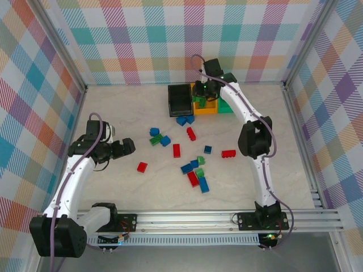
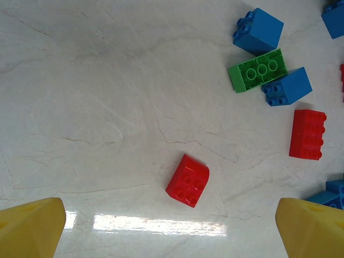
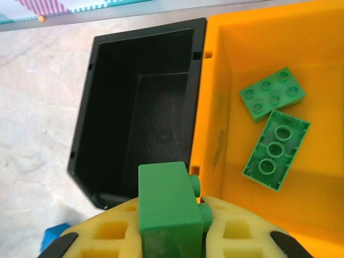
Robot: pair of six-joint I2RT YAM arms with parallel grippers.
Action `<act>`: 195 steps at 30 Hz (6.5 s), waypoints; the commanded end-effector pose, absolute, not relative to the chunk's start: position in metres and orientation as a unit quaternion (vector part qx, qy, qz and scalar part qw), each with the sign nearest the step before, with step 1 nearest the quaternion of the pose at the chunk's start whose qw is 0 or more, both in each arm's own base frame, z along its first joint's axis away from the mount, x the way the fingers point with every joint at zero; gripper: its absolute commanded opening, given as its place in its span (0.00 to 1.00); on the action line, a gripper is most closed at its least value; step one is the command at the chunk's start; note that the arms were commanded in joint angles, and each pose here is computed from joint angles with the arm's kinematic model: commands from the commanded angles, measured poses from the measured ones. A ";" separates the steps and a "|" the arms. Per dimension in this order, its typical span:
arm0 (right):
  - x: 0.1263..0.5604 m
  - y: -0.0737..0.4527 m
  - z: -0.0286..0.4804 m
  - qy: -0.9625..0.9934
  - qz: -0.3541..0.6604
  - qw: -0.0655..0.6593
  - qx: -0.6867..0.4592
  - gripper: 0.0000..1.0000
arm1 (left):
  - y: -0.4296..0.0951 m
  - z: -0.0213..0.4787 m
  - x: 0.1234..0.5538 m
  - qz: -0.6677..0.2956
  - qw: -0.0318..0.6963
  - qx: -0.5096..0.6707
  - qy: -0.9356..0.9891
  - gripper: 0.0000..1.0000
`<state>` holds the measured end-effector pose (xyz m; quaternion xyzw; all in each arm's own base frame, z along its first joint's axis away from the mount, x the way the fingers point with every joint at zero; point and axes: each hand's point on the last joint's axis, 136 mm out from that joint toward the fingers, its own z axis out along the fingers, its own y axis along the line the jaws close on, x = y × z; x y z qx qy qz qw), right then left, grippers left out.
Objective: Sort the legos into containers by color
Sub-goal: Place the lego in the container, then pick up the lego from the center of the table, then place the lego in the container, then pick up the lego from the center of the table, then place the lego in the container, then pick up the lego from the bottom-center of the table.
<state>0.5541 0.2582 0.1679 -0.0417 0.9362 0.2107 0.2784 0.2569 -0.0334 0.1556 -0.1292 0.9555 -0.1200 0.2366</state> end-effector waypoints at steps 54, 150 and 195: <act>0.263 0.231 0.016 0.989 0.105 0.025 -0.105 0.38 | -0.045 0.139 0.267 -0.138 0.203 -0.101 0.964 1.00; 0.327 0.258 0.088 0.970 0.200 0.107 -0.087 0.30 | -0.042 0.141 0.268 -0.129 0.208 -0.103 0.964 1.00; 0.208 0.255 0.053 0.966 0.193 0.006 -0.174 0.56 | -0.042 0.136 0.268 -0.129 0.199 -0.102 0.966 1.00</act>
